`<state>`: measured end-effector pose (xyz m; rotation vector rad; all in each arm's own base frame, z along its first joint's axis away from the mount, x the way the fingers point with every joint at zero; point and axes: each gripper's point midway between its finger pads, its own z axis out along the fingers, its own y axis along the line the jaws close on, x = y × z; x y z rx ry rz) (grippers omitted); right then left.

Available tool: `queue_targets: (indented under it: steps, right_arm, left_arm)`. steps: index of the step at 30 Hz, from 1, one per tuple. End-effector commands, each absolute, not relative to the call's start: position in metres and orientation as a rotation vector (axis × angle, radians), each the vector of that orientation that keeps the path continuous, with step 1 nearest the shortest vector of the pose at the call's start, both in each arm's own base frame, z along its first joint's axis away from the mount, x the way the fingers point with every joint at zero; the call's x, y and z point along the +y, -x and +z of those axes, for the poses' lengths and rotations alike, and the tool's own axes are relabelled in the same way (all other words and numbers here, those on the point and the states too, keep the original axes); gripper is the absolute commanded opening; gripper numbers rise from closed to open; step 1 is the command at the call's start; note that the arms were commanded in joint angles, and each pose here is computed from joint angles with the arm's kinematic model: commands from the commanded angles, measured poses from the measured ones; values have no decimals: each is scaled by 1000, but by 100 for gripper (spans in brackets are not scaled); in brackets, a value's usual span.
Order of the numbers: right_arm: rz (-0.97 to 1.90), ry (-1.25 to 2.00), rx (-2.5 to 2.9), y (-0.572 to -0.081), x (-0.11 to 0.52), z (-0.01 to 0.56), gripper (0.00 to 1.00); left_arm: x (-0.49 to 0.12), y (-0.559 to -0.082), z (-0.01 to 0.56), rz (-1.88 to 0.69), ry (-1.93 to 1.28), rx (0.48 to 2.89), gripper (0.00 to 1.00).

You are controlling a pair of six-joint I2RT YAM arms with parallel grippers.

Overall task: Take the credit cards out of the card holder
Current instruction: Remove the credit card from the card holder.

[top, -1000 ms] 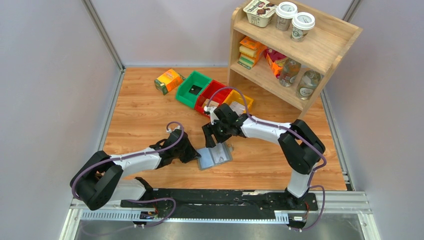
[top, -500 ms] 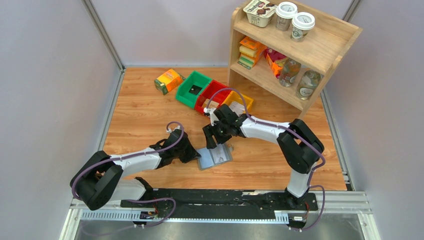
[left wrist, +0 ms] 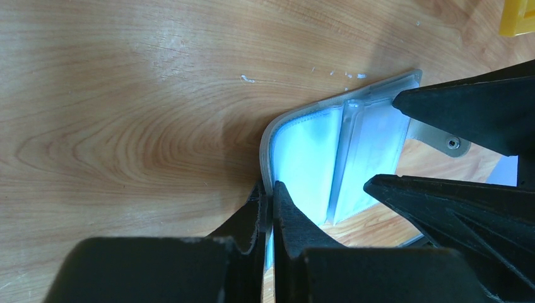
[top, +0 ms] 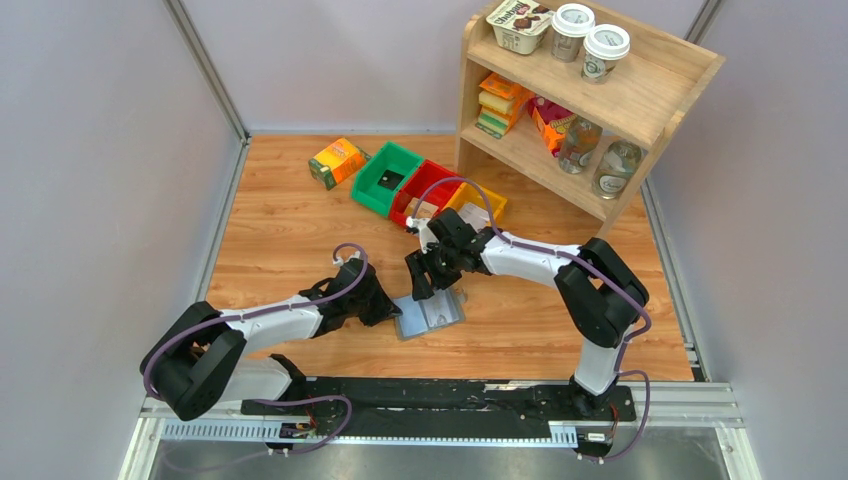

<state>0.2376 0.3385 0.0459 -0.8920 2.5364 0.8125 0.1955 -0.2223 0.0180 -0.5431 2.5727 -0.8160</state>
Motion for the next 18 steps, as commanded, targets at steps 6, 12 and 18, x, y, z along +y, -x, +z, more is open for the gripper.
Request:
queue_targets:
  steps: [6,12,18]
  right_arm:
    - [720,848,2425,-262,338,81,68]
    - [670,839,2418,-270,336,80,71]
    - [627,833,2454,-271,331,65,71]
  left_arm:
    - [-226,-199,24,-823,530,2559,1]
    - [-226,-199,23,-821,530,2560,1]
    - [-225,-199,23,-822,532,2558,1]
